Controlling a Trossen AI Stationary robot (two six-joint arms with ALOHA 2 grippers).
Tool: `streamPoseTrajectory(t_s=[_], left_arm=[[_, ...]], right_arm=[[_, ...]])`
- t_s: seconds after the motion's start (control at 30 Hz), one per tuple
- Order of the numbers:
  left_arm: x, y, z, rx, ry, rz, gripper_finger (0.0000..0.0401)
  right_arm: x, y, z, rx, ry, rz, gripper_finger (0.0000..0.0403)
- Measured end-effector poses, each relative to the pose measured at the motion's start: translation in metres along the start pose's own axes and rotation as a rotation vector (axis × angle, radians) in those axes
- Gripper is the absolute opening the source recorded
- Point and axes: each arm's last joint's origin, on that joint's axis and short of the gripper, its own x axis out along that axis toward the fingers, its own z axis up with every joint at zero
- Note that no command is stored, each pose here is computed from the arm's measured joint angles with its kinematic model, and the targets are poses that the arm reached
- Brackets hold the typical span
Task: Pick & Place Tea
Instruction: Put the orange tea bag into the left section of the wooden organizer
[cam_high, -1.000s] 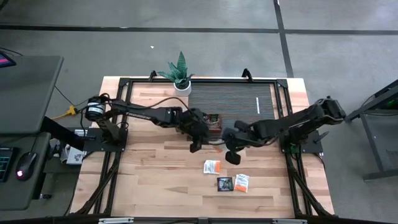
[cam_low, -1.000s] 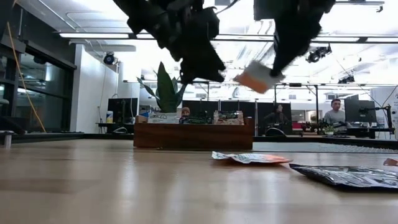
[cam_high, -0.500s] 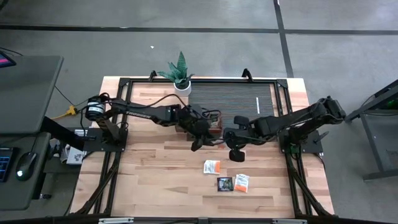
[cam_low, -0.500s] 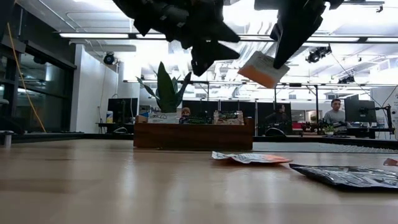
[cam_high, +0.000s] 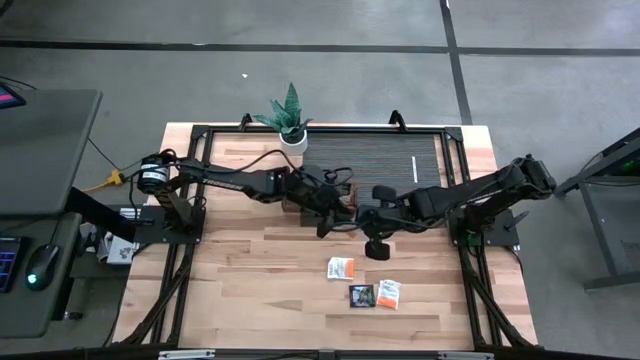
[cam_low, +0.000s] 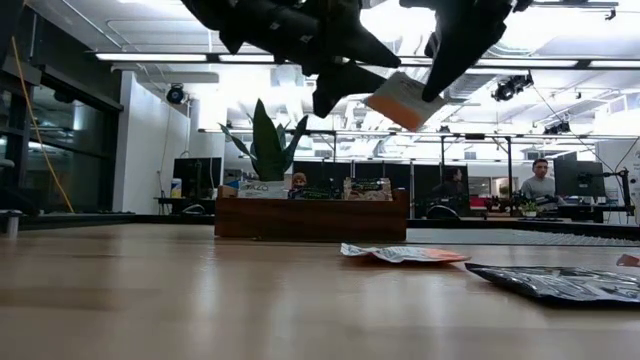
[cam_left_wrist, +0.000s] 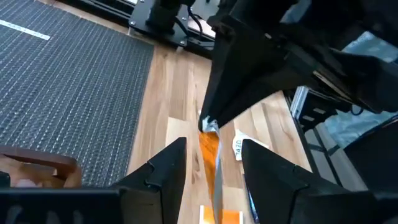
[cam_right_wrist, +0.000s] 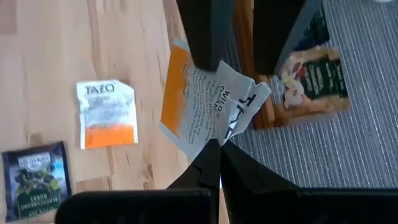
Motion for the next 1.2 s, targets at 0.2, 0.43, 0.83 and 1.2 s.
streamPoseTrajectory(t_s=[0.2, 0.43, 0.83, 1.2], left_arm=[[0.0081, 0.0044, -0.0055, -0.052, 0.012, 0.002, 0.0153], [0.0097, 0.0059, -0.0059, -0.065, 0.003, 0.028, 0.0143], [0.0097, 0.0043, -0.0061, -0.063, 0.017, -0.017, 0.0009], [0.0096, 0.0064, -0.0059, -0.063, -0.001, 0.042, 0.0001]], right_arm=[[-0.0002, 0.0009, 0.0034, -0.013, -0.036, 0.004, 0.0], [-0.0004, 0.0014, 0.0032, -0.037, -0.037, 0.002, 0.0], [-0.0005, 0.0014, 0.0034, -0.041, -0.039, 0.002, 0.0], [-0.004, -0.001, 0.0024, 0.084, -0.037, 0.0, 0.0066]])
